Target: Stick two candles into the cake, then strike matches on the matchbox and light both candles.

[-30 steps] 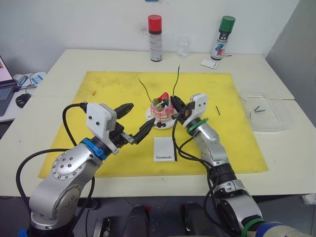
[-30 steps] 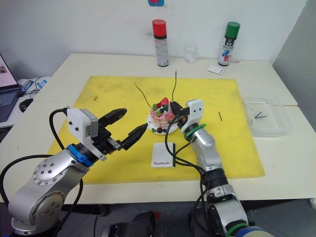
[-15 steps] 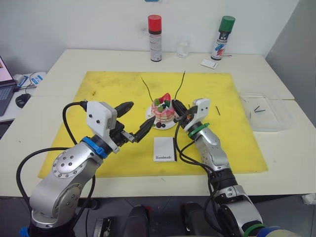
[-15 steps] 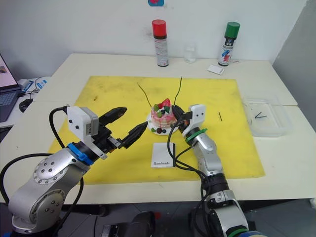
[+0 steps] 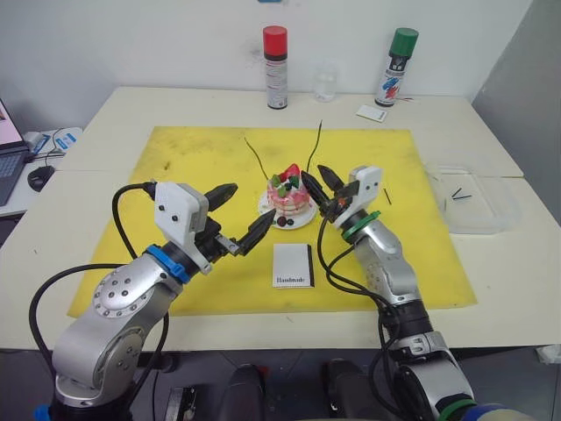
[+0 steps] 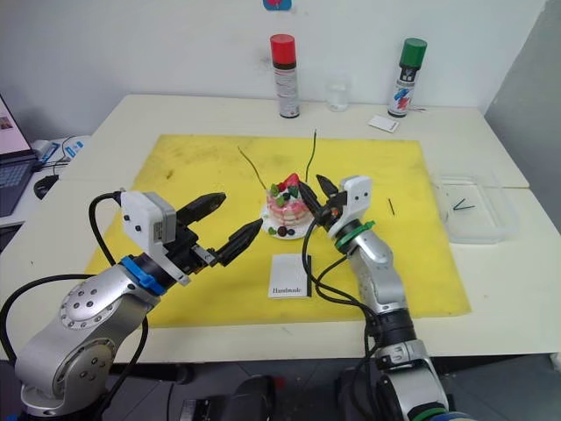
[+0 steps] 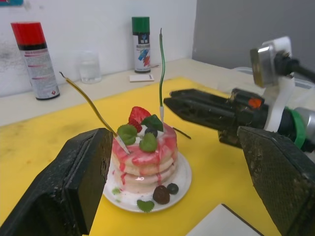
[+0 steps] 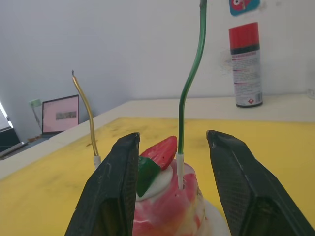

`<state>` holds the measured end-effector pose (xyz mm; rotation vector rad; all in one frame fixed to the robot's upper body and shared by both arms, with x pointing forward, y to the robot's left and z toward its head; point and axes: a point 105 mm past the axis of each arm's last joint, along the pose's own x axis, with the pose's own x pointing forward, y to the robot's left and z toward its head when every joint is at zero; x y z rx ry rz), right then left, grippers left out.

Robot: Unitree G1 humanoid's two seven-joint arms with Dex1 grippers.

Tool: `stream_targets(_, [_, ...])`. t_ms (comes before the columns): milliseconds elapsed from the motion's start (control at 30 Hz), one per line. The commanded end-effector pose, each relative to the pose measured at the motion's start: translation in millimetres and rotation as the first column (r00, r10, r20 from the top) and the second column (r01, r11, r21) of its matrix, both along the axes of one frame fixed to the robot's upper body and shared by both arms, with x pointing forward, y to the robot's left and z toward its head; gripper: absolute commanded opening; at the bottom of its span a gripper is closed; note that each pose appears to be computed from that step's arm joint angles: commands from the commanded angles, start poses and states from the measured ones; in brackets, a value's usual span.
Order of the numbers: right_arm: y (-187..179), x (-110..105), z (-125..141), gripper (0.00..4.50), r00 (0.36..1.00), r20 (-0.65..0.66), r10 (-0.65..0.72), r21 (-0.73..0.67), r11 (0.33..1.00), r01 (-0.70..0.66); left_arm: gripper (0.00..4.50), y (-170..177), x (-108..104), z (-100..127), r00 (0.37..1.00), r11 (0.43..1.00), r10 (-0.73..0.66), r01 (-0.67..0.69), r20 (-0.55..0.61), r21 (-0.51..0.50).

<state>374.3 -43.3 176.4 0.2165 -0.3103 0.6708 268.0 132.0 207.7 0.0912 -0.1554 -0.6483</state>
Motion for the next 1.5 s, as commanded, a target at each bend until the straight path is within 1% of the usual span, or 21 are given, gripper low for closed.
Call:
stream_targets(33, [-19,-19,15,2.23,0.994,0.067,0.084,-0.094,0.993,-0.077,4.50,14,-5,-7,0.997,1.000,-0.020,0.018,-0.079,-0.025])
stream_targets(67, [-24,-24,13,2.23,0.991,0.072,0.115,-0.151,0.983,-0.103,4.50,17,-6,-12,0.989,0.998,-0.044,0.037,-0.138,-0.052])
stream_targets(100, [-28,-28,13,2.07,0.986,0.087,0.142,-0.215,0.969,-0.121,4.50,22,-7,-19,0.977,0.998,-0.049,0.038,-0.206,-0.054])
stream_targets(167, [-33,-34,7,1.67,0.976,0.060,0.209,-0.328,0.928,-0.178,4.50,27,-10,-31,0.904,0.987,-0.121,0.064,-0.411,-0.150])
stream_targets(200, [-34,-37,-2,1.27,0.969,0.028,0.245,-0.408,0.888,-0.213,4.50,25,-13,-32,0.844,0.966,-0.201,0.086,-0.498,-0.244])
stream_targets(233, [-35,-40,-10,0.92,0.960,0.001,0.282,-0.486,0.839,-0.246,4.50,25,-15,-28,0.792,0.936,-0.276,0.093,-0.545,-0.339])
stream_targets(267, [-35,-44,-18,0.56,0.948,-0.018,0.318,-0.561,0.782,-0.273,4.50,29,-14,-27,0.726,0.910,-0.322,0.062,-0.608,-0.409])
stream_targets(300, [-37,-48,-24,0.19,0.936,-0.038,0.350,-0.611,0.733,-0.299,4.50,33,-12,-27,0.665,0.888,-0.352,0.015,-0.658,-0.460])
stream_targets(333, [-37,-50,-27,0.04,0.929,-0.051,0.366,-0.640,0.702,-0.312,4.50,37,-12,-33,0.598,0.892,-0.355,-0.015,-0.719,-0.453])
stream_targets(367, [-38,-51,-28,0.04,0.922,-0.061,0.381,-0.663,0.675,-0.323,4.50,40,-9,-35,0.559,0.883,-0.376,-0.026,-0.739,-0.469])
stream_targets(400, [-38,-53,-32,0.04,0.914,-0.083,0.397,-0.686,0.642,-0.341,4.50,40,-5,-34,0.522,0.855,-0.438,-0.011,-0.732,-0.519])
stream_targets(433, [-38,-55,-37,0.04,0.905,-0.111,0.410,-0.709,0.606,-0.361,4.50,40,-2,-33,0.460,0.823,-0.510,0.016,-0.727,-0.568])
stream_targets(500, [-38,-60,-47,0.04,0.886,-0.165,0.433,-0.742,0.537,-0.401,4.50,40,7,-30,0.377,0.775,-0.593,0.026,-0.712,-0.631])
stream_targets(567, [-38,-60,-53,0.04,0.881,-0.197,0.431,-0.751,0.511,-0.418,4.50,39,11,-37,0.308,0.790,-0.583,-0.001,-0.751,-0.613])
stream_targets(600, [-38,-60,-57,0.04,0.880,-0.213,0.425,-0.755,0.500,-0.425,4.50,37,11,-44,0.259,0.800,-0.577,-0.010,-0.775,-0.599])
stream_targets(700, [-40,-62,-64,0.04,0.873,-0.238,0.426,-0.770,0.465,-0.437,4.50,28,1,-58,0.104,0.826,-0.562,0.019,-0.821,-0.563])
stream_targets(733, [-41,-63,-65,0.04,0.870,-0.244,0.428,-0.772,0.458,-0.442,4.50,24,-2,-60,0.054,0.816,-0.577,0.030,-0.815,-0.577])
stream_targets(800, [-41,-65,-65,0.04,0.868,-0.248,0.431,-0.772,0.454,-0.446,4.50,20,-1,-62,0.018,0.818,-0.576,0.032,-0.818,-0.575])
stream_targets(967, [-36,-69,-68,0.04,0.860,-0.259,0.439,-0.764,0.452,-0.461,4.50,12,6,-72,-0.014,0.845,-0.534,0.014,-0.846,-0.534])
stream_targets(1200, [-29,-78,-75,0.04,0.844,-0.289,0.451,-0.744,0.448,-0.495,4.50,11,18,-69,0.003,0.844,-0.536,-0.021,-0.844,-0.536])
stream_targets(1500, [-10,-90,-84,0.04,0.806,-0.319,0.499,-0.729,0.414,-0.545,4.50,3,20,-76,-0.019,0.848,-0.530,-0.026,-0.848,-0.529])
